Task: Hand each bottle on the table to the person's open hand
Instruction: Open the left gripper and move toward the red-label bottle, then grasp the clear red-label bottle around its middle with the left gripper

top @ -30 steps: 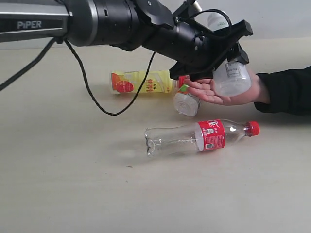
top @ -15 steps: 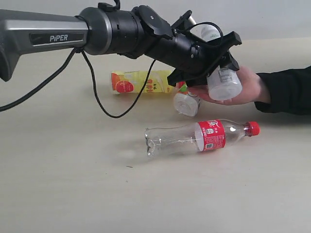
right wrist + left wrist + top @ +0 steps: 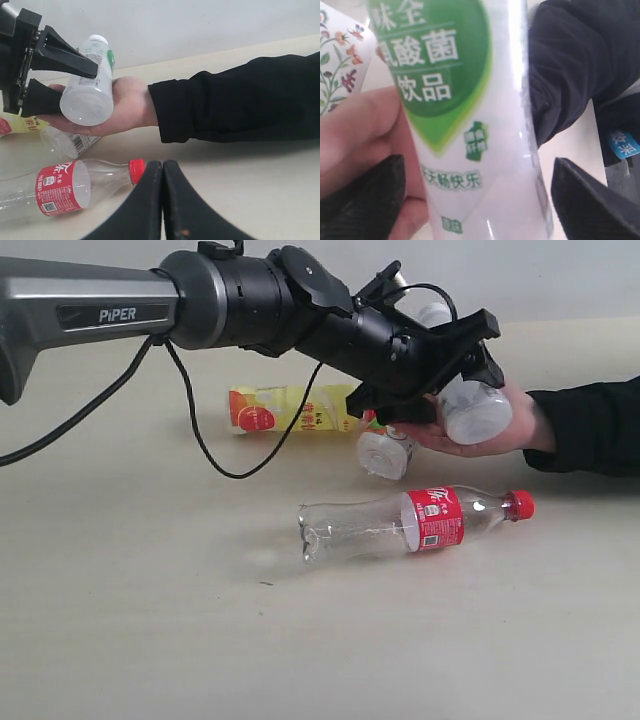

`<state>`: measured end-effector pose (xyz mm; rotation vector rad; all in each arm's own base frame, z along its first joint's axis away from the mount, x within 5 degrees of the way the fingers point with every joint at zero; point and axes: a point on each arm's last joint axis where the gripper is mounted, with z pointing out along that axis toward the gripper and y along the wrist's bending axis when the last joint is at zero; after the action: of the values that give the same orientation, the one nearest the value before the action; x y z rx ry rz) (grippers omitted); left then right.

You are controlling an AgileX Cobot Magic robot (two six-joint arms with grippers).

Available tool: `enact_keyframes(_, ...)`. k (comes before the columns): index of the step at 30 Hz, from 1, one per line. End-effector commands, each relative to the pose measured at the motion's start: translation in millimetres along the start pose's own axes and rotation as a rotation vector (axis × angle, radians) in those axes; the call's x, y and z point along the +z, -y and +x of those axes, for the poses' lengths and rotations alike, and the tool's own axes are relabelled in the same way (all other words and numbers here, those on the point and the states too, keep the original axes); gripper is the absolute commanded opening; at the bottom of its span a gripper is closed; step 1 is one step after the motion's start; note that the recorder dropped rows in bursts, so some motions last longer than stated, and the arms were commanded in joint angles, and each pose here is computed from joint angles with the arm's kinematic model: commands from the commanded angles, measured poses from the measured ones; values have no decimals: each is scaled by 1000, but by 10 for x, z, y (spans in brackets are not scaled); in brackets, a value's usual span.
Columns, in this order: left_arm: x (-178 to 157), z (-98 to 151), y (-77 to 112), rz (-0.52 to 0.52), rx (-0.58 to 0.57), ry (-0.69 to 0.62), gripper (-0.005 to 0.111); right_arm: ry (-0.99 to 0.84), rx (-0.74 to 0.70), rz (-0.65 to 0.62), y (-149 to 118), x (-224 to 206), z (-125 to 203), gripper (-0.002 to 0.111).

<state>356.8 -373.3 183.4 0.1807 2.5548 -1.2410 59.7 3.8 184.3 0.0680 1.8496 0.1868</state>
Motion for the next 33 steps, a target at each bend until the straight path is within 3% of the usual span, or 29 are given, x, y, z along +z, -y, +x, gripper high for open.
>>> enact_keyframes(1,-79,-9,54,18,60,-34,77,0,-2,2,2,10,8,0)
enact_keyframes(4,-165,-21,81,34,100,-71,77,0,-2,2,2,10,8,0)
enact_keyframes(8,-428,-73,182,70,257,-123,77,0,-2,2,2,10,8,0)
enact_keyframes(13,-737,-140,192,29,395,-179,77,0,-2,2,2,10,8,0)
enact_keyframes(22,-945,129,248,33,828,-470,75,0,-2,2,2,10,8,0)
enact_keyframes(26,-873,260,258,-70,955,-547,72,0,-2,2,2,10,8,0)
enact_keyframes(29,-817,347,247,-220,1079,-605,71,0,-2,2,2,10,8,0)
enact_keyframes(33,-737,448,293,-373,1158,-621,71,0,-2,2,2,10,8,0)
